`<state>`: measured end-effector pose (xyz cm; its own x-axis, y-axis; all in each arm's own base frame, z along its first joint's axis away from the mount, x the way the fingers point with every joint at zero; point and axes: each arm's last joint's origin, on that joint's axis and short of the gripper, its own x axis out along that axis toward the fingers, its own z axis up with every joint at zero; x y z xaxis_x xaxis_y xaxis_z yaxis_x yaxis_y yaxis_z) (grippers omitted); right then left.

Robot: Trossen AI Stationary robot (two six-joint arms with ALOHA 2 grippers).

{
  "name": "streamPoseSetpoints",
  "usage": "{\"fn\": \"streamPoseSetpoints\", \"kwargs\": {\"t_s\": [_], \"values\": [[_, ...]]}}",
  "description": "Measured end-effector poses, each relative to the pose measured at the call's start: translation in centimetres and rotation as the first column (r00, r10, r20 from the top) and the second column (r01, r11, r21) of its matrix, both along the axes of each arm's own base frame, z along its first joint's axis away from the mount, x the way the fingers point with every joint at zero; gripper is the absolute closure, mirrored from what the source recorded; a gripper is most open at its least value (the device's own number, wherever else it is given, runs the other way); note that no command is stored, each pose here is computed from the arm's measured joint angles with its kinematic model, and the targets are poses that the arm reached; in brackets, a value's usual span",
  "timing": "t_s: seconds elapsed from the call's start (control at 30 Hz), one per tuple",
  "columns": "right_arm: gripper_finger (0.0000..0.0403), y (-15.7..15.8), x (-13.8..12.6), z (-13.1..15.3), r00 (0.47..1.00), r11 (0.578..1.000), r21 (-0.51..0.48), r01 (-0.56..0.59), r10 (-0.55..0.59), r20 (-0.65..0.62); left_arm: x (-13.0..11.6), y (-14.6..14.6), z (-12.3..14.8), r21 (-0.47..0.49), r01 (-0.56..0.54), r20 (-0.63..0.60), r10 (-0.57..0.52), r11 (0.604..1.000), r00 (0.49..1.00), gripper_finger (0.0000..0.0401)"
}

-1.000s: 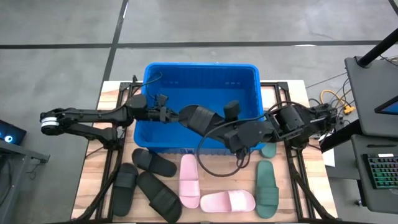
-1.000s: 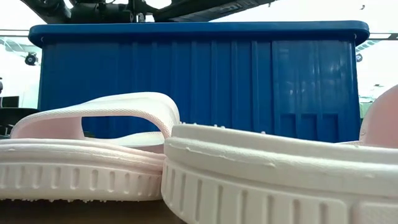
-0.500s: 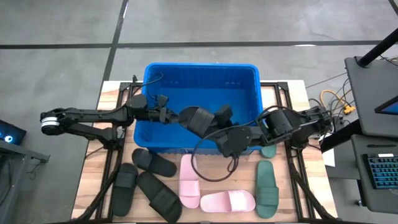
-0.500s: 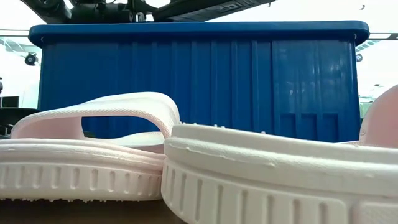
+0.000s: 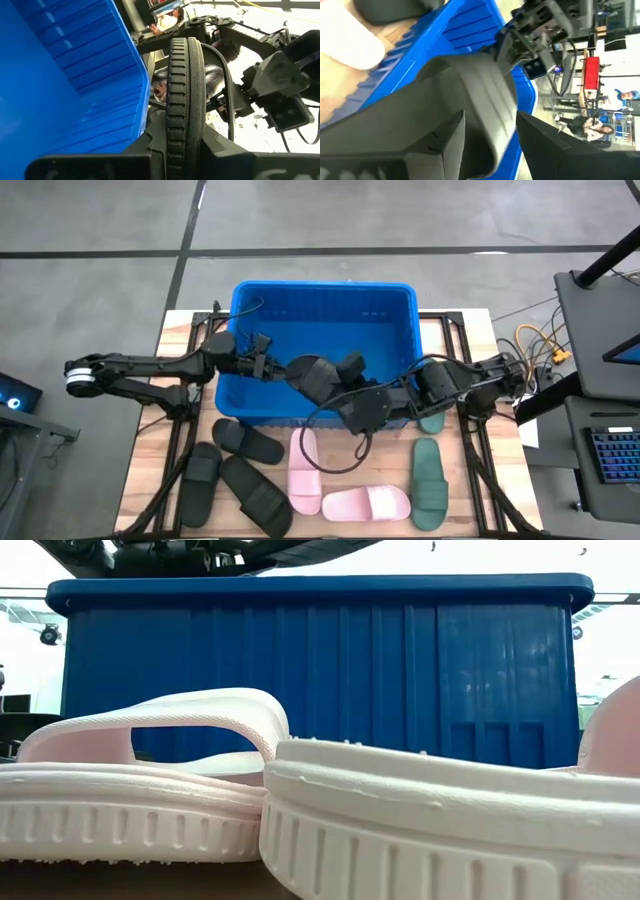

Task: Pick and place slides into bin
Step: Put the black slide into the blue bin

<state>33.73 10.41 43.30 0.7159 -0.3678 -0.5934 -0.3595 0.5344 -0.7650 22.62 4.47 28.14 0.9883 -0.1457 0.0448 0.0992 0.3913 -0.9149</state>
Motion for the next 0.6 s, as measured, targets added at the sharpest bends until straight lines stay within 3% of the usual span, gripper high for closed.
{"fn": "streamPoseSetpoints", "kwargs": {"t_s": [0.23,0.6], "values": [[0.0243,0.0,0.2,-0.1,1.000,1.000,-0.021,-0.014,0.014,-0.007,-0.1,-0.1,0.8,-0.004,0.049,0.079,-0.049,0.999,0.996,0.0374],[0.0243,0.3,1.2,0.1,0.997,0.998,-0.043,-0.051,0.053,0.050,0.0,-0.1,0.8,-0.016,0.055,0.078,-0.053,0.998,0.996,0.0374]]}}
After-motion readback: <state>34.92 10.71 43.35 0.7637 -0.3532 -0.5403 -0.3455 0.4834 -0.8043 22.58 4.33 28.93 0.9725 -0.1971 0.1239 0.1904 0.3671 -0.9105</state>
